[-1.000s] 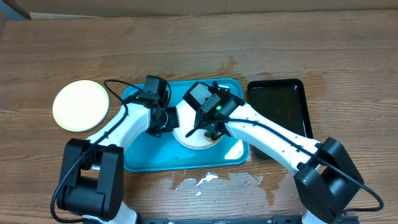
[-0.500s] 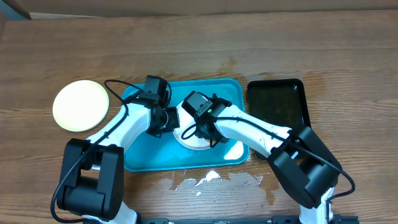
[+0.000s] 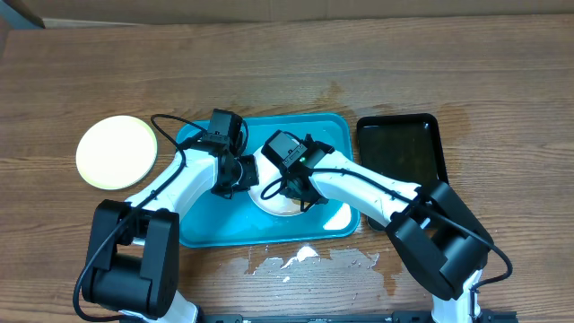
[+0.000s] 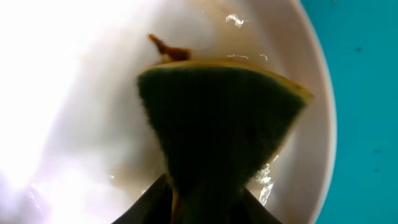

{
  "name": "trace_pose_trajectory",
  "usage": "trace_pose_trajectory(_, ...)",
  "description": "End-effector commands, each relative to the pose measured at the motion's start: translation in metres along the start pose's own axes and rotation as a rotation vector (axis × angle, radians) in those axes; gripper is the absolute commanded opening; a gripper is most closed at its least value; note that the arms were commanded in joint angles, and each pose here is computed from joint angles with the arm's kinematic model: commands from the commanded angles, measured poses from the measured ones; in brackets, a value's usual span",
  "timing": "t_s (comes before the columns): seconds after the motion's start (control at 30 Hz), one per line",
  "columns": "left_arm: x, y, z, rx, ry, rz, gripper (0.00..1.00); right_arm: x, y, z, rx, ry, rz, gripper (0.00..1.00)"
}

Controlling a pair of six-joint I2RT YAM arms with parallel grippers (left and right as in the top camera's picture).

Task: Clean dirty plates on tray and stack at the side
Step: 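Scrub the white plate with the sponge while the left gripper holds it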

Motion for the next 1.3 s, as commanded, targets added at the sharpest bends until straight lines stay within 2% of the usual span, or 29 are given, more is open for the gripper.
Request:
trace_pose_trajectory(0.0,0.004,0.005,0.002,-0.049,0.009,-0.001,0.04,-0.017,0.004,-0.011,-0.009,-0.012,0.022,0.3)
trace_pose_trajectory(0.2,0.004,0.005,0.002,-0.049,0.01,0.002,0.04,-0.025,0.012,-0.039,-0.002,-0.009,-0.026,0.36)
trace_pose_trajectory(0.53,0.004,0.005,0.002,-0.05,0.012,0.002,0.04,-0.007,-0.001,-0.026,0.058,0.068,-0.035,0.37)
trace_pose_trajectory(0.73,0.004,0.005,0.002,-0.05,0.012,0.002,0.04,0.01,0.002,-0.011,0.013,0.118,-0.022,0.27)
trace_pose_trajectory(0.87,0.004,0.005,0.002,-0.05,0.012,0.002,0.04,0.015,-0.003,-0.001,0.025,0.122,0.033,0.04)
trace_pose_trajectory(1.07,0.004,0.006,0.002,-0.059,0.009,0.018,0.04,0.004,-0.008,0.002,0.041,0.06,0.058,0.04)
trace_pose_trajectory(1.27,0.004,0.008,0.002,-0.076,0.008,0.095,0.04,-0.007,-0.015,0.009,0.034,0.049,0.115,0.04)
Point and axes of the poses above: each gripper's point midway between its finger pads, its own z axis out along the fingers, its own y axis along the line the jaws close on, x = y × z, the point moved 9 cm from there along -z, back along the fingers, and after that the axes turned 7 degrees about z, right-handed, at the moved point
